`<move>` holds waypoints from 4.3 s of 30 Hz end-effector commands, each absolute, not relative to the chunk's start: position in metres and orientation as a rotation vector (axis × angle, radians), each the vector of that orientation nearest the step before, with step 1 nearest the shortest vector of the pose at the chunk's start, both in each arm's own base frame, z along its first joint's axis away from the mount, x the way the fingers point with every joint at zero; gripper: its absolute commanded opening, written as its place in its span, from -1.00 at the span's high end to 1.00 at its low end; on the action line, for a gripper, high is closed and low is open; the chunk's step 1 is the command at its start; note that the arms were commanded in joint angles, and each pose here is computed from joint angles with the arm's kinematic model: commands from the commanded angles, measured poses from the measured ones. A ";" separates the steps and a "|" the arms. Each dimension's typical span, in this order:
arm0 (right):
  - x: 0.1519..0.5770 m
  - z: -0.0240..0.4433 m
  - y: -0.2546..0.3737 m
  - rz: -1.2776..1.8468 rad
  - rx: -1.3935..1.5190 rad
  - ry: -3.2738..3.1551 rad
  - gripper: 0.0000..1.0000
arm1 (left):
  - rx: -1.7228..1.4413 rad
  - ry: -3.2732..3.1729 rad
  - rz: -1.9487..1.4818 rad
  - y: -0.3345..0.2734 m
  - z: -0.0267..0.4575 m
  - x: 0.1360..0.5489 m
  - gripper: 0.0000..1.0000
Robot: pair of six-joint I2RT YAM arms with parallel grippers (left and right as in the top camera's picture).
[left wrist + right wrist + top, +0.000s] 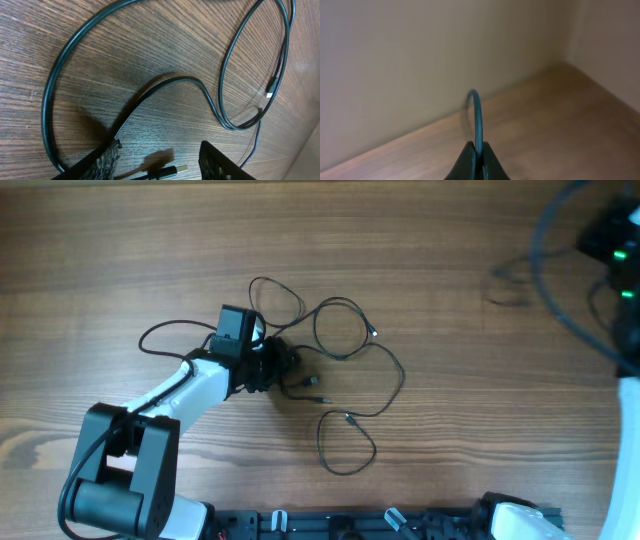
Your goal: Untangle cables
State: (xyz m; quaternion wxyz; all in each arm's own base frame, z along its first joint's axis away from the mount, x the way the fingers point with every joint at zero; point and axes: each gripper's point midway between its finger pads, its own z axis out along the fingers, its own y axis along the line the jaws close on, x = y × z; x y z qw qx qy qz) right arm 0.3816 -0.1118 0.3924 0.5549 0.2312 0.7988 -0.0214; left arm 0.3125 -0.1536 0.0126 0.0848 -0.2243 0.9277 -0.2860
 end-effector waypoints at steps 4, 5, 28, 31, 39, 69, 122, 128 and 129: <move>0.351 0.273 -0.194 -0.103 1.063 2.156 0.91 | -0.655 2.791 -0.820 -0.151 0.007 0.309 -0.09; 0.347 0.249 -0.199 -0.101 1.133 2.221 0.91 | -0.657 2.794 -0.818 -0.151 0.007 0.308 -0.08; 0.350 0.150 -0.083 0.551 0.714 2.804 -1.00 | -0.664 2.807 -0.811 -0.150 0.006 0.305 -0.10; 0.346 0.139 -0.072 0.418 0.581 2.897 -0.98 | -0.665 2.808 -0.810 -0.150 0.005 0.305 -0.11; 0.279 0.078 -0.138 -0.158 1.150 2.951 -0.99 | -0.667 2.812 -0.809 -0.150 0.005 0.304 -0.10; 0.328 0.115 -0.137 0.504 1.030 2.561 -0.99 | -0.675 2.825 -0.801 -0.149 0.004 0.301 -0.11; 0.349 0.011 0.257 0.415 0.676 2.888 -0.48 | -0.953 2.778 -0.621 -0.055 0.002 0.300 -0.25; 0.349 0.006 0.259 0.436 0.702 2.868 -0.43 | -0.959 2.787 -0.618 -0.055 0.001 0.298 -0.25; 0.349 0.005 0.259 0.438 0.742 2.863 -0.42 | -0.959 2.787 -0.618 -0.055 0.001 0.298 -0.25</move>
